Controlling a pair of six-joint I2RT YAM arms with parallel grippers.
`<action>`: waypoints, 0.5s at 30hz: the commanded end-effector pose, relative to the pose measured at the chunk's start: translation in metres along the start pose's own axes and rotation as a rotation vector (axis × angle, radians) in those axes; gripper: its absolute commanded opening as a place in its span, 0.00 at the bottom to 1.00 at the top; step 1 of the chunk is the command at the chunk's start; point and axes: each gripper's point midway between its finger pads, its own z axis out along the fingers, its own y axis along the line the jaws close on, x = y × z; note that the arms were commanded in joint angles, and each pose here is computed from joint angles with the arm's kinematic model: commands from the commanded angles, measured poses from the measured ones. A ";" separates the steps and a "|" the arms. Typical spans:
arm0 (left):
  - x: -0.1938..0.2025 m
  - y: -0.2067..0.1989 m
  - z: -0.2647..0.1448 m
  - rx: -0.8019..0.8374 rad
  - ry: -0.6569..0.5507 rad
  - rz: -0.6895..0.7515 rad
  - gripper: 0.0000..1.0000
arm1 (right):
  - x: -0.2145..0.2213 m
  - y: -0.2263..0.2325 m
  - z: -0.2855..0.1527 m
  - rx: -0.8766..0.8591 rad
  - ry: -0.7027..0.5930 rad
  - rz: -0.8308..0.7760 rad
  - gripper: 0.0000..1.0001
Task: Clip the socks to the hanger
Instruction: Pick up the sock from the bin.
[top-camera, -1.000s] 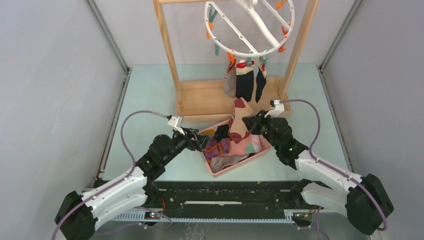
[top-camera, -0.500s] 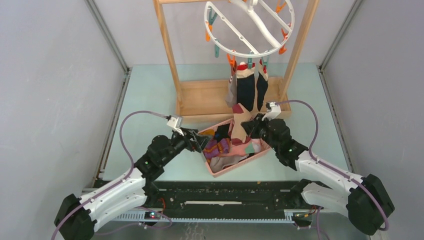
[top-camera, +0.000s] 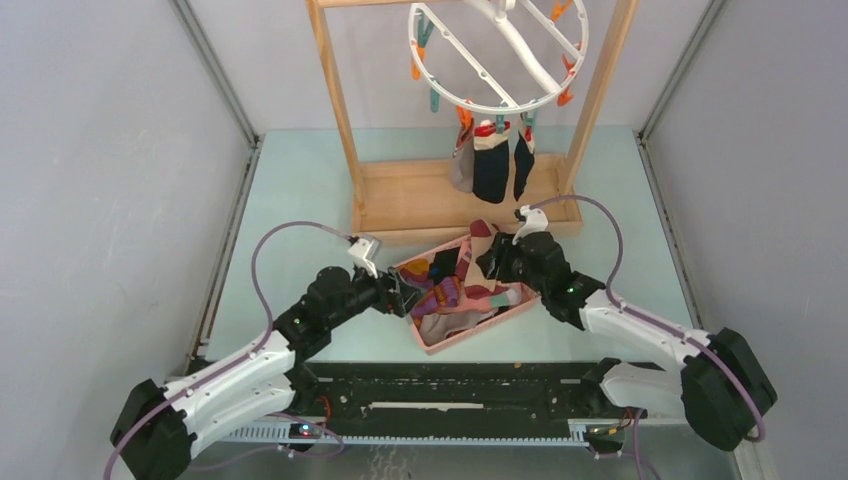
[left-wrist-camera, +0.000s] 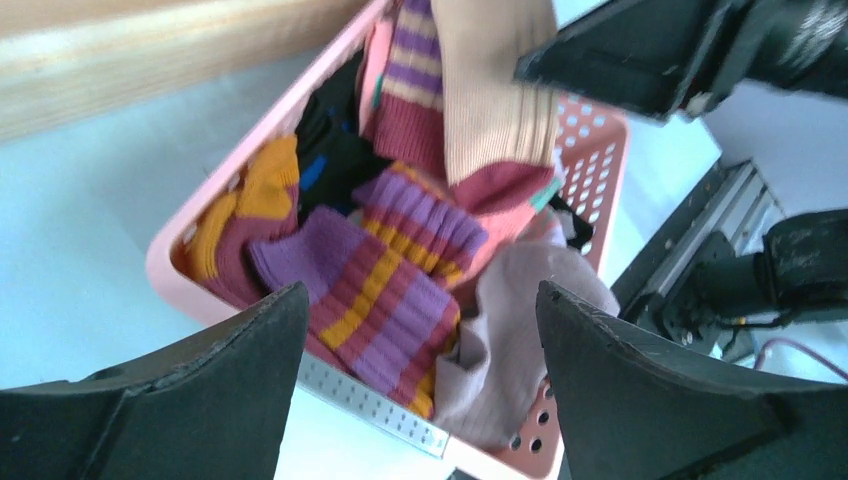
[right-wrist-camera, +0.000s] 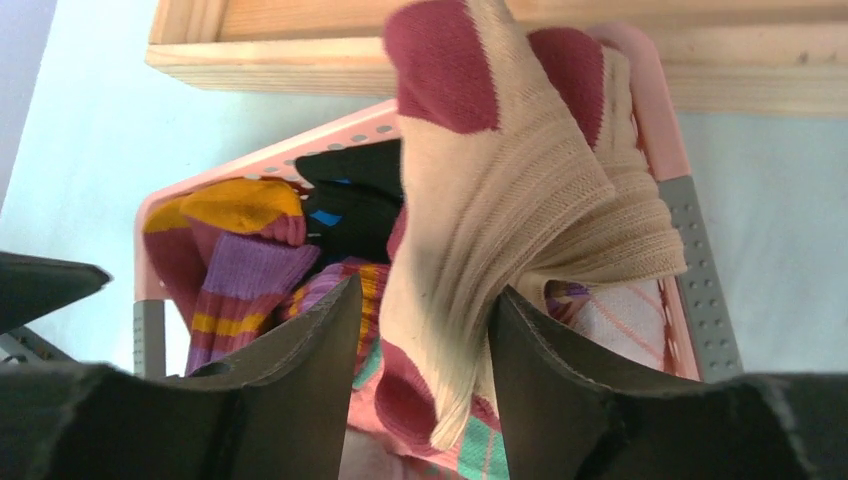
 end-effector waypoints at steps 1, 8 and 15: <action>-0.009 -0.019 -0.003 0.037 0.091 -0.001 0.87 | -0.027 0.018 -0.023 -0.058 -0.051 -0.117 0.59; 0.007 -0.025 -0.018 -0.054 0.310 0.008 0.80 | -0.012 0.025 -0.043 -0.155 0.005 -0.209 0.62; 0.018 -0.028 -0.016 -0.203 0.481 0.105 0.81 | -0.003 0.034 -0.041 -0.213 0.031 -0.205 0.62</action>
